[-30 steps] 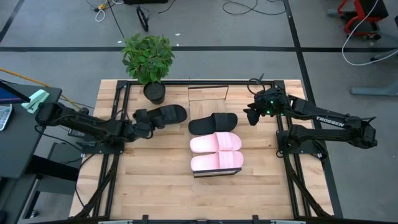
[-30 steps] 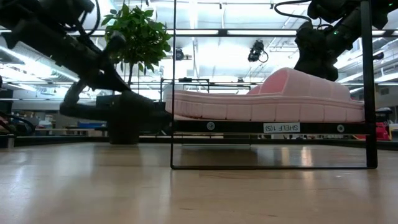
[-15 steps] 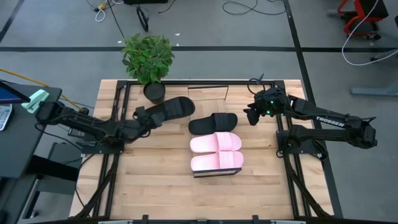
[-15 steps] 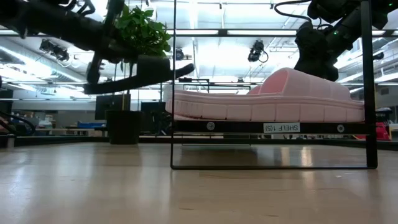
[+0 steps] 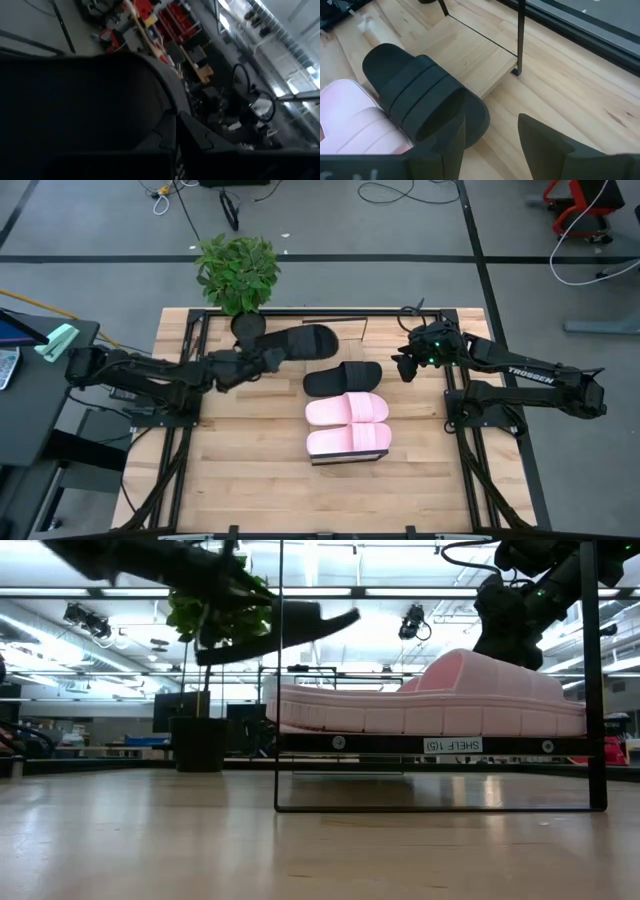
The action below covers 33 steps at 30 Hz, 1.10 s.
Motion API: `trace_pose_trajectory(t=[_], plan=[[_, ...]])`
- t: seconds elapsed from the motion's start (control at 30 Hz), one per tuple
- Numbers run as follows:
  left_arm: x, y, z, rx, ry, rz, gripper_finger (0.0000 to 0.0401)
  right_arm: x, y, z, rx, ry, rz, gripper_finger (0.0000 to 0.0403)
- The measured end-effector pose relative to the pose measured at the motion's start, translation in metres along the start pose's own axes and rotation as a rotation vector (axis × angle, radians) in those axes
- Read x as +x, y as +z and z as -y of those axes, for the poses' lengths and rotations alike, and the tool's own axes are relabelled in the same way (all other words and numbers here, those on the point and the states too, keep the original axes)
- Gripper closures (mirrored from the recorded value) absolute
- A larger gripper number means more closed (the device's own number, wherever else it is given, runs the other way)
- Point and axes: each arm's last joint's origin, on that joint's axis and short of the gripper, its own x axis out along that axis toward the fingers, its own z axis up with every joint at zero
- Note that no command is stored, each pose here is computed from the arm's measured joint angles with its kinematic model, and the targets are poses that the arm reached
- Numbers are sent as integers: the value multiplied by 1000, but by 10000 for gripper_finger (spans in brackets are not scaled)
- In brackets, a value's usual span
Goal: Pick and place slides into the shelf
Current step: Put the black slide on the shelf
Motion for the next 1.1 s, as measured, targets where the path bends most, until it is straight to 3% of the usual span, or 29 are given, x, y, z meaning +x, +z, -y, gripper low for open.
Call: trace_pose_trajectory(t=[0.27, 0.57, 0.87, 1.1], plan=[[56, -14, 2, -28, 23, -96, 393, 0, 0, 0, -36, -4, 1, 215], [107, -26, 6, -24, 39, -112, 394, 0, 0, 0, -75, -4, 3, 215], [130, -45, -9, -48, 97, -115, 394, 0, 0, 0, -90, -2, 2, 215], [135, -41, -14, -49, 103, -63, 394, -1, -3, -7, -111, 33, -7, 215]])
